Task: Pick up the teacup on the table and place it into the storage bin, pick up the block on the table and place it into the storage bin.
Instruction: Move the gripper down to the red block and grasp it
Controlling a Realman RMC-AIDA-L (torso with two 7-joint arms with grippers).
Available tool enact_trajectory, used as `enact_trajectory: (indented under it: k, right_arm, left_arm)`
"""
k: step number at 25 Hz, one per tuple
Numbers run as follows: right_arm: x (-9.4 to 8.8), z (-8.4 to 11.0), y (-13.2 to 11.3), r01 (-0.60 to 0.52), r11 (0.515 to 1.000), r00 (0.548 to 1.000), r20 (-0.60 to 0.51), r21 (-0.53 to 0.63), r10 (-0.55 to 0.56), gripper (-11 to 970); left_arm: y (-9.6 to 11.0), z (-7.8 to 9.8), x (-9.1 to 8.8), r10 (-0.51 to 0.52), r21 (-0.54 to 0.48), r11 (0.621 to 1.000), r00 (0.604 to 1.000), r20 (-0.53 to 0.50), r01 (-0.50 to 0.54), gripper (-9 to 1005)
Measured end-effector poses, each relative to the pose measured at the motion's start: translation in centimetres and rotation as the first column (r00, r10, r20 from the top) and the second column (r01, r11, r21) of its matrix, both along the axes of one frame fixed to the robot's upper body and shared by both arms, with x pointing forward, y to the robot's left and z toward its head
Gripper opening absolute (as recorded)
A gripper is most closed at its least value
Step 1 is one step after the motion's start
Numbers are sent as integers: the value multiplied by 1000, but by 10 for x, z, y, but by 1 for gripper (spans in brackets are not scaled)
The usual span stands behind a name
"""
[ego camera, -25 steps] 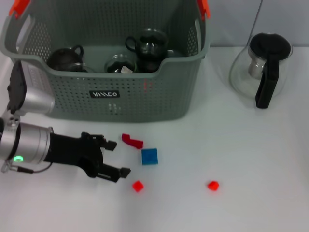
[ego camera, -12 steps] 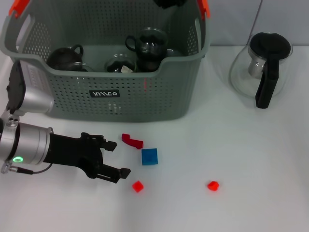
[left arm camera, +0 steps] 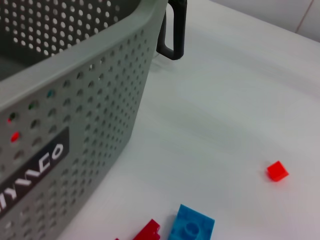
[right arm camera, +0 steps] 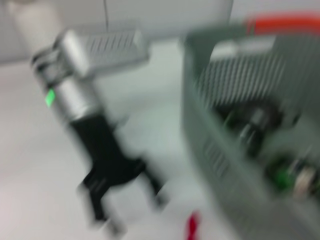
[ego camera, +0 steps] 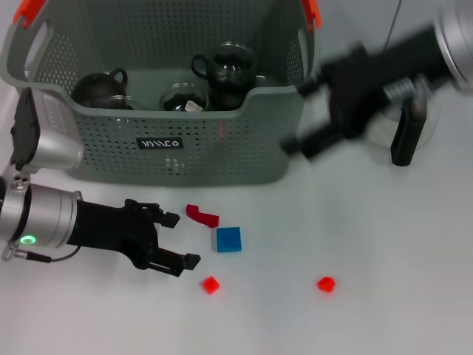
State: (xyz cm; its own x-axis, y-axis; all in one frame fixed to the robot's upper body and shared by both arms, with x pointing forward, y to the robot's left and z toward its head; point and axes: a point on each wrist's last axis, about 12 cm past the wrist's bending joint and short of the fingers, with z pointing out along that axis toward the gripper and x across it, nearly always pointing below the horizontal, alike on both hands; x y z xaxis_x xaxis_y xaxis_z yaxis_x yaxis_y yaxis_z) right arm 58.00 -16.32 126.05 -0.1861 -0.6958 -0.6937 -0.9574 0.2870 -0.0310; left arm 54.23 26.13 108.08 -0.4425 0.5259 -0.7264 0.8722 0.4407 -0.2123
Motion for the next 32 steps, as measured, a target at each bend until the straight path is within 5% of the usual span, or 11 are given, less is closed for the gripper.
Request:
enact_trajectory:
  k: [5, 11, 20, 32]
  right_arm:
    - [-21, -33, -13, 40, 982, 980, -184, -185, -75, 858]
    - [-28, -72, 2, 22, 941, 939, -317, -338, -136, 945]
    - [-16, -113, 21, 55, 896, 907, -354, -441, -230, 935]
    - [-18, -144, 44, 93, 863, 923, -283, -497, -262, 921]
  left_arm:
    - [-2, 3, 4, -5, 3, 1000, 1000, 13, 5, 837]
    - [-2, 4, 6, -9, 6, 1000, 1000, 19, 9, 836]
    - [-1, 0, 4, 4, 9, 1000, 1000, 19, -4, 835]
    - [-1, -1, 2, 2, 8, 1000, 1000, 19, -2, 833]
